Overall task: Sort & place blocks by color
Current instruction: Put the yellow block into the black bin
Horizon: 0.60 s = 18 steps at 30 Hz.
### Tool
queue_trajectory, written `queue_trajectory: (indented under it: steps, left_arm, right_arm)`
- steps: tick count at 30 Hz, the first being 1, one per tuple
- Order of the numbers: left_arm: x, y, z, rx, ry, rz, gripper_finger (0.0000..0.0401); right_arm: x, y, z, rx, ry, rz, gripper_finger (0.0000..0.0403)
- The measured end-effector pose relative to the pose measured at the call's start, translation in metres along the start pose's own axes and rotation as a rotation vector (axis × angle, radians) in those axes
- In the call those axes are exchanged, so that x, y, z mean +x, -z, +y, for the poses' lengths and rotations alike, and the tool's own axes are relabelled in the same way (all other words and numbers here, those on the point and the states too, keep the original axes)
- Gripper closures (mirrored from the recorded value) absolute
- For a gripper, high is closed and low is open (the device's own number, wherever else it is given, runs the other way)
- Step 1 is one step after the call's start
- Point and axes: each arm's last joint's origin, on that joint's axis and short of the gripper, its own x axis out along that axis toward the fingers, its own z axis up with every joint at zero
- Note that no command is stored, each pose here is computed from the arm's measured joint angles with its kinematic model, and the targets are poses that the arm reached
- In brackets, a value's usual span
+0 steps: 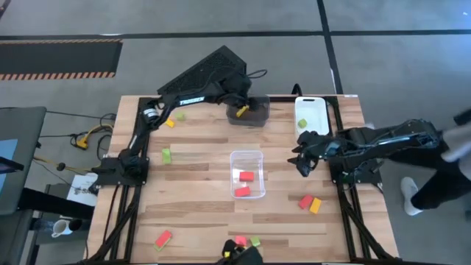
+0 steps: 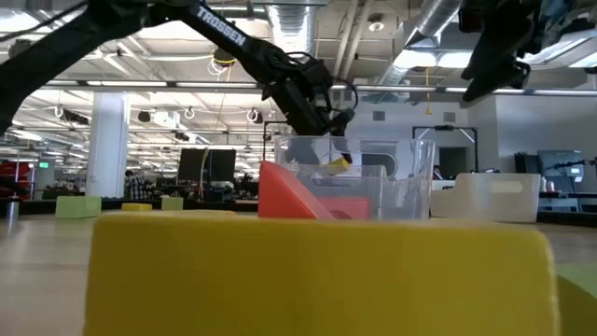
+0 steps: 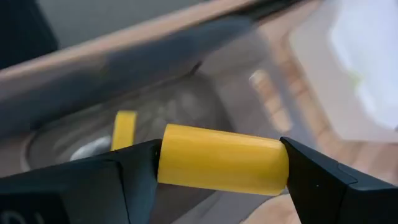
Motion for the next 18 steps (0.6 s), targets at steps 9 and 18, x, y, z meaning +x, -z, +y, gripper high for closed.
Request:
queue_trajectory:
  steps: [9,18]
  left_arm:
    - [0.0,-0.005,-0.004,0.015,-0.064,0.038,0.0079]
    - [-0.01,-0.008,0.0,0.011,-0.062,0.063,0.0036]
  right_arm:
    - [-0.005,0.008,-0.008,0.001,-0.083,-0.024,0.0148]
    - [-0.004,0.009,-0.008,-0.003,-0.1,-0.008,0.0148]
